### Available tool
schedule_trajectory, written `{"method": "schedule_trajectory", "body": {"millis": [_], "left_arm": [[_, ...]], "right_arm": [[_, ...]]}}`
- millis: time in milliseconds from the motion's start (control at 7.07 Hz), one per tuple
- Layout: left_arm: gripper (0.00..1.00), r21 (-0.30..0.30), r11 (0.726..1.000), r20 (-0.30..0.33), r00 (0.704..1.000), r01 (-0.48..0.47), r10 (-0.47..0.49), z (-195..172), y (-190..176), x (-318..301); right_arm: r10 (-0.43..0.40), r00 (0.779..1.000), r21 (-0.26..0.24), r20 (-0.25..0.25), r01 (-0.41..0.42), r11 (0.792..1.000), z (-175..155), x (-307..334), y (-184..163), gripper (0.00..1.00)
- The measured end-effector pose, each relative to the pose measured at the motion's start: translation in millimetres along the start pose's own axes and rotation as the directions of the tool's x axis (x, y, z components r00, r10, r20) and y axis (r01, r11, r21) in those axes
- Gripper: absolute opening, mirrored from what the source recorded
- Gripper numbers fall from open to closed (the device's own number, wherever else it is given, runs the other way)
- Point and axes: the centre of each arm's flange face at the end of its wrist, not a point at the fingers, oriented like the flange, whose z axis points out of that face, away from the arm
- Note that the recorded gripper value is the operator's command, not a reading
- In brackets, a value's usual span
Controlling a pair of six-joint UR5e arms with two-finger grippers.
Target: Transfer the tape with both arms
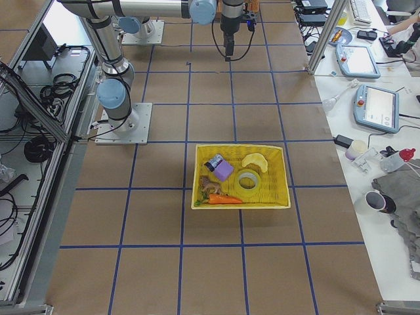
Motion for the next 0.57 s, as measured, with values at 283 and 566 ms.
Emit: {"method": "schedule_trajectory", "body": {"millis": [283, 566], "left_arm": [[1.00, 0.000, 1.000, -0.001, 1.000, 0.001, -0.001, 0.5, -0.5, -0.1], [1.00, 0.000, 1.000, -0.001, 1.000, 0.001, -0.001, 0.5, -0.6, -0.2]], "right_arm": [[0.001, 1.000, -0.004, -0.001, -0.001, 1.000, 0.6, 0.5, 0.2, 1.00], [0.002, 1.000, -0.006, -0.003, -0.002, 1.000, 1.7, 0.8, -0.5, 1.00]]}}
